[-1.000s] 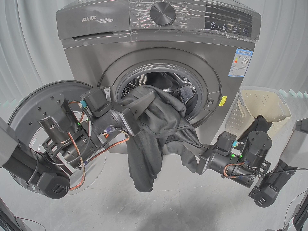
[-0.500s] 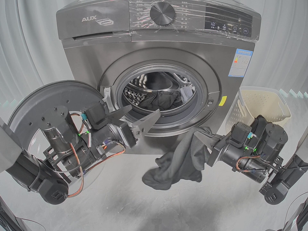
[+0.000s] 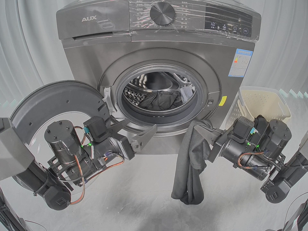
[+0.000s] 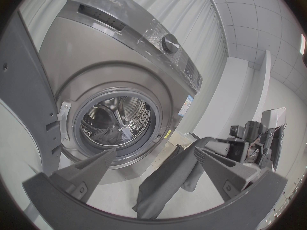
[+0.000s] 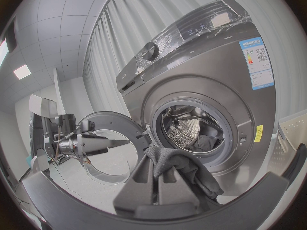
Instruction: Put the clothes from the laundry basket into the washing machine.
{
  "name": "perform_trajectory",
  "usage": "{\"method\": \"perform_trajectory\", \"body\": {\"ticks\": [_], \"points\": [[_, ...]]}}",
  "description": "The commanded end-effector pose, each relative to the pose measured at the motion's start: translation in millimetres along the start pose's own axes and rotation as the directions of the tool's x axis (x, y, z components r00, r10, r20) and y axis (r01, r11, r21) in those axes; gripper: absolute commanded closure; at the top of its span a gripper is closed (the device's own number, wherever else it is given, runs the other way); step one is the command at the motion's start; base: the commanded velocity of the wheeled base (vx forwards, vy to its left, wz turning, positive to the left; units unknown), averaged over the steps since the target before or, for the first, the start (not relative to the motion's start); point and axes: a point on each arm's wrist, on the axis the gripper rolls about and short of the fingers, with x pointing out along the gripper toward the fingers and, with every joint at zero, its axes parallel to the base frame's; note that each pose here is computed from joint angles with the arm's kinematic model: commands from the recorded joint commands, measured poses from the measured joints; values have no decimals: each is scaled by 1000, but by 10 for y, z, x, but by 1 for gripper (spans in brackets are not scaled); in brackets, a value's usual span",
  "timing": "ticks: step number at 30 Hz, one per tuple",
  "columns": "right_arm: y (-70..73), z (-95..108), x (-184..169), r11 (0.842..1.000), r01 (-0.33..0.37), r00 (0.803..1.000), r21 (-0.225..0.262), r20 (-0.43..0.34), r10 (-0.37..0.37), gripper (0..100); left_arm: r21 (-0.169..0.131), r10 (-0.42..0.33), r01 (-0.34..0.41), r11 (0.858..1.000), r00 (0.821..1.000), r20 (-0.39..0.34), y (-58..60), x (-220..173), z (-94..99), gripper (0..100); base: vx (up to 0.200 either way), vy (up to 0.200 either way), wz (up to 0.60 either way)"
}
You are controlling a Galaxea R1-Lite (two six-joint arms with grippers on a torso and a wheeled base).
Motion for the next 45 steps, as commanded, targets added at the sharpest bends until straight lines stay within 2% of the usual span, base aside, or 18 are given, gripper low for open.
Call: {"method": "perform_trajectory", "body": {"ticks": [1, 7, 22, 28, 31, 37, 45], "points": [[51, 98, -13, 1000, -21, 999, -4, 35, 21, 100, -4, 27, -27, 1000, 998, -49, 88, 19, -168, 0, 0, 0, 0], [157, 207, -97, 998, -65, 996, -6, 64, 65, 100, -2, 55, -55, 998, 997, -51, 206, 50, -268, 0, 0, 0, 0], [285, 301, -67, 994, -106, 989, -4, 105, 106, 100, -2, 68, -68, 998, 995, -71, 263, 94, -346, 0, 0, 0, 0], [320, 314, -68, 994, -113, 989, 3, 95, 112, 100, -4, 76, -77, 997, 993, -95, 294, 110, -425, 0, 0, 0, 0], [328, 358, -69, 995, -103, 991, 9, 92, 102, 100, 15, 98, -97, 995, 987, -124, 371, 124, -519, 0, 0, 0, 0], [340, 403, -40, 995, -103, 990, 12, 100, 102, 100, 64, 123, -114, 991, 980, -158, 420, 157, -647, 0, 0, 0, 0], [405, 443, -58, 992, -128, 986, 24, 112, 124, 100, 94, 154, -136, 986, 961, -229, 535, 208, -922, 0, 0, 0, 0]]}}
